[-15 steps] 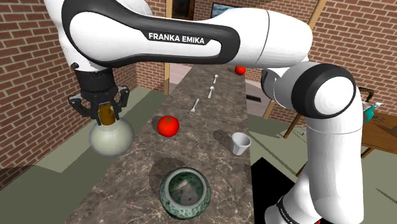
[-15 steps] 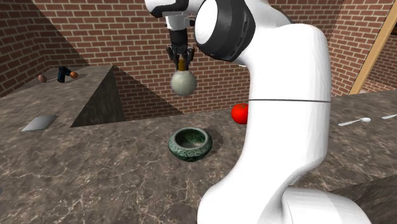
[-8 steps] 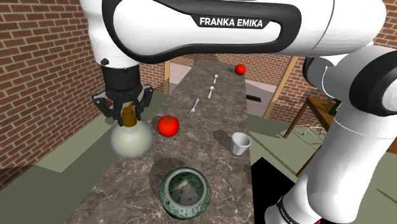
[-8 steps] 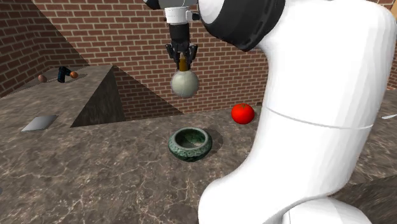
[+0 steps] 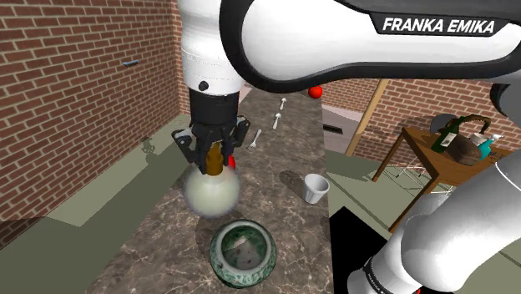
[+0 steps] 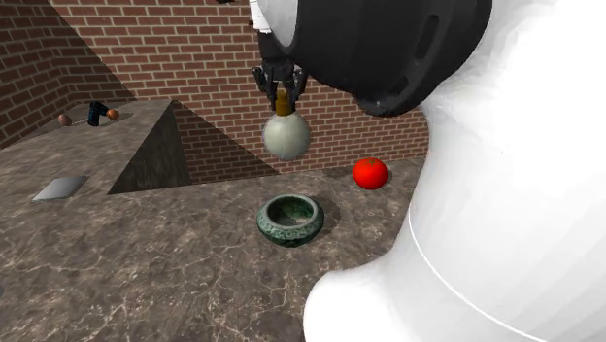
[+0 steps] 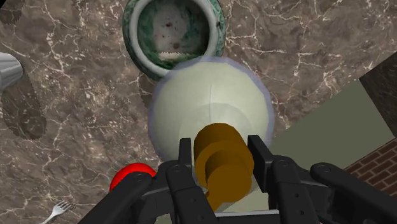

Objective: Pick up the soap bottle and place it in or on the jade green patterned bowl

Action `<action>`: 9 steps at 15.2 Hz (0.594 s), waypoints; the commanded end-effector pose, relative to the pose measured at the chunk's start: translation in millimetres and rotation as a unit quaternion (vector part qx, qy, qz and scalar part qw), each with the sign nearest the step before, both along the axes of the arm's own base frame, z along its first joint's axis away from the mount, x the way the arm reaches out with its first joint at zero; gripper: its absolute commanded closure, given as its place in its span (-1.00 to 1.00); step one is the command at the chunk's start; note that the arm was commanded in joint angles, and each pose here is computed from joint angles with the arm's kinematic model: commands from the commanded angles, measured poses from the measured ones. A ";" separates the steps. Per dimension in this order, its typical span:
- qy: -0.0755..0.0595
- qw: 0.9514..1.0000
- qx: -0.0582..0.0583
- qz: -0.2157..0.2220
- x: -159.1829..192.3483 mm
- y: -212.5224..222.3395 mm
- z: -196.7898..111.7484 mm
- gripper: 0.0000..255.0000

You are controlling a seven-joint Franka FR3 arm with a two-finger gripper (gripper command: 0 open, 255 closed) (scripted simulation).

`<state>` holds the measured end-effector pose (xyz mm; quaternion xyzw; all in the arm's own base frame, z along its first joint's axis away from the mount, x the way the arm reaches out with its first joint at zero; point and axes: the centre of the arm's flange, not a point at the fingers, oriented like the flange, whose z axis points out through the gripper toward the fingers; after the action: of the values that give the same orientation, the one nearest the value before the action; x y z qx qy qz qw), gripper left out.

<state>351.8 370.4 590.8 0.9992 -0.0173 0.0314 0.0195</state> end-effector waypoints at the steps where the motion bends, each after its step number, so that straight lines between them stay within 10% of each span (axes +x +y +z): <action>1: 0.000 1.000 0.001 -0.001 -24.8 -16.1 6.6 1.00; 9: 0.000 1.000 0.001 -0.001 -78.1 -52.2 4.5 1.00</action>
<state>275.9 319.4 599.5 0.9992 -0.0177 0.0312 0.0188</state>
